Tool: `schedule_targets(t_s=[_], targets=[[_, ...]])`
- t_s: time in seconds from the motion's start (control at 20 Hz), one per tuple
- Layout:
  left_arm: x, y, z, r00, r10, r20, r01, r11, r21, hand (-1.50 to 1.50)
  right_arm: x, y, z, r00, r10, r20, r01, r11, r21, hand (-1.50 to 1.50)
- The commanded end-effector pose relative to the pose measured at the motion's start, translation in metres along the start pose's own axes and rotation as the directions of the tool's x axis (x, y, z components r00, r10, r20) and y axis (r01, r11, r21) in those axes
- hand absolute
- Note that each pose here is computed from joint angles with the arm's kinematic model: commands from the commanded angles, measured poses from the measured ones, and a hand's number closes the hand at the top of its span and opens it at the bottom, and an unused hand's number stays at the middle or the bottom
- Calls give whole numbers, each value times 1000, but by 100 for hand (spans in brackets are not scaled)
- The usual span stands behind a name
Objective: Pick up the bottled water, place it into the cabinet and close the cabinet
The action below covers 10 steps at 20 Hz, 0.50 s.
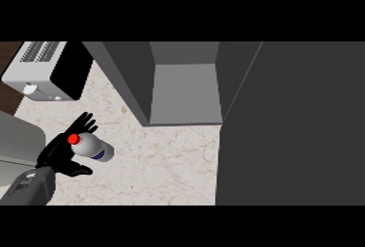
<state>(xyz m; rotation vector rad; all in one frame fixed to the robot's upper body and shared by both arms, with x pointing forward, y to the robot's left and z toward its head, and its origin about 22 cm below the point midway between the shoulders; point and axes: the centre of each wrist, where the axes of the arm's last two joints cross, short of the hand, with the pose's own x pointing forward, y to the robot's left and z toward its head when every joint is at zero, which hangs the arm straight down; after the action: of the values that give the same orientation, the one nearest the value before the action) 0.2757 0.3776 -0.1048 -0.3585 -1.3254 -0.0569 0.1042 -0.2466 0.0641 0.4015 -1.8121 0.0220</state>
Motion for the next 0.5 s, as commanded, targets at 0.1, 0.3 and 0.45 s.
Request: schedule_targets(t_s=[0.1, 0.3, 0.45], targets=[[-14, -16, -10, 997, 72, 33, -69, 995, -76, -150, 0, 0, -10, 1000, 5, -2, -5, 1000, -9, -150], [-12, -14, -11, 992, 122, 38, -118, 989, -92, -150, 7, 0, 1, 1000, 2, 17, -2, 1000, -15, -150], [-14, -20, -18, 985, 168, 25, -165, 981, -106, -150, -14, 8, 5, 1000, -26, -12, 26, 1000, 5, -150]])
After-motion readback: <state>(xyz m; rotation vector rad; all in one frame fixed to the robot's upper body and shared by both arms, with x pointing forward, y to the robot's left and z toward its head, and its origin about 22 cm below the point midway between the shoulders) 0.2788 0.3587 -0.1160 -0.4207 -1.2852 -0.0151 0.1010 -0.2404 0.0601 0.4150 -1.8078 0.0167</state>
